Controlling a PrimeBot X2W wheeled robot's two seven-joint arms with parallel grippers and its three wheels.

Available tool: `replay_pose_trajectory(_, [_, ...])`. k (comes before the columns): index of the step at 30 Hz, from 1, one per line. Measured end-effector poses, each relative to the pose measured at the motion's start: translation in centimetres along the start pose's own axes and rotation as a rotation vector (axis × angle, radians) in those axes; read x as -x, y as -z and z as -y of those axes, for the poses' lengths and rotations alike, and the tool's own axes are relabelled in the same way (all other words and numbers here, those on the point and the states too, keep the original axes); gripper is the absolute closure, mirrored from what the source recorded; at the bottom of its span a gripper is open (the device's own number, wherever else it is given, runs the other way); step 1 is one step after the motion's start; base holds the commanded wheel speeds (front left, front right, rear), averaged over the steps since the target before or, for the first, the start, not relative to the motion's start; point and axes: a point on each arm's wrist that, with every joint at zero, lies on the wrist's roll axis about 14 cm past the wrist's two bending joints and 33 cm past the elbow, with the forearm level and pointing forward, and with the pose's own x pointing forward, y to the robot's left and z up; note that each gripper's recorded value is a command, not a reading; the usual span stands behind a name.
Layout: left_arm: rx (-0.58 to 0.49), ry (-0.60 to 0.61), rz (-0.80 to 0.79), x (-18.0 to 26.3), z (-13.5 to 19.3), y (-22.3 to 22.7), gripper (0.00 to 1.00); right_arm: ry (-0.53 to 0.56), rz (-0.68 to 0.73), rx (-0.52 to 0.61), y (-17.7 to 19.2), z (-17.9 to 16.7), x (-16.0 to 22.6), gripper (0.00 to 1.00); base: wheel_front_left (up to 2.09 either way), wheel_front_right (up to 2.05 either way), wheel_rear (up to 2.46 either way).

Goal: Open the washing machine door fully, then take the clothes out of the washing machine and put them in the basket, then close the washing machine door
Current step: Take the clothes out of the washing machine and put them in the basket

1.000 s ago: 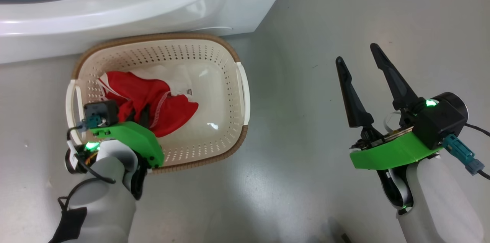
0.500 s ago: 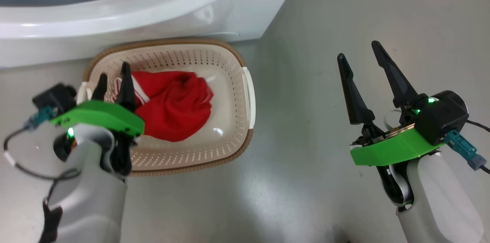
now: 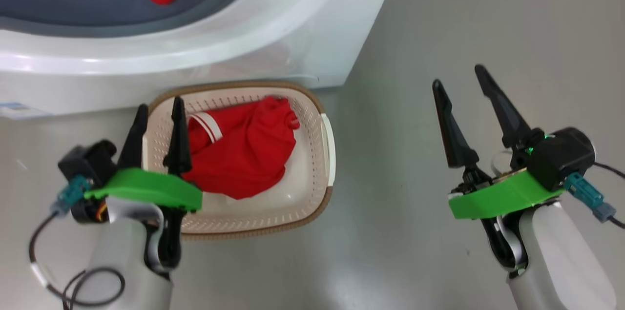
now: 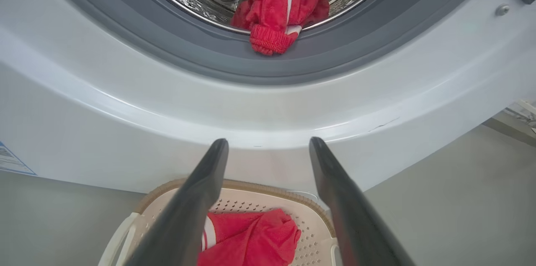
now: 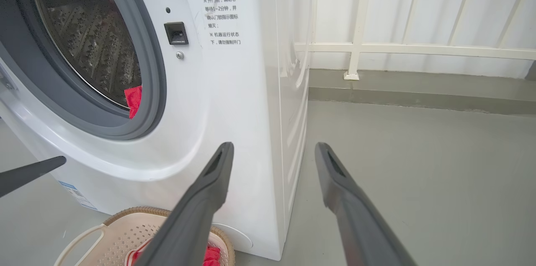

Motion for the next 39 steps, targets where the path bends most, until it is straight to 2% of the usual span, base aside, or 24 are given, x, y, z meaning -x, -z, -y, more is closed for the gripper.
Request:
replay_pose_trajectory(15, [-0.2, 0.045, 0.16, 6.1, 2.7, -5.5, 0.0, -0.001, 0.062, 0.037, -3.5, -0.7, 2.7, 0.0, 0.0, 0.0, 0.0])
replay_pose_trajectory(23, [-0.218, 0.03, 0.279, 9.2, 3.0, -9.5, 0.0, 0.012, 0.105, 0.051, -5.4, -0.7, 4.1, 0.0, 0.0, 0.0, 0.0])
replay_pose_trajectory(39, [-0.269, -0.035, 0.39, 14.8, 1.4, -12.7, 0.0, 0.035, 0.132, 0.06, -6.7, -0.5, 7.8, 0.0, 0.0, 0.0, 0.0])
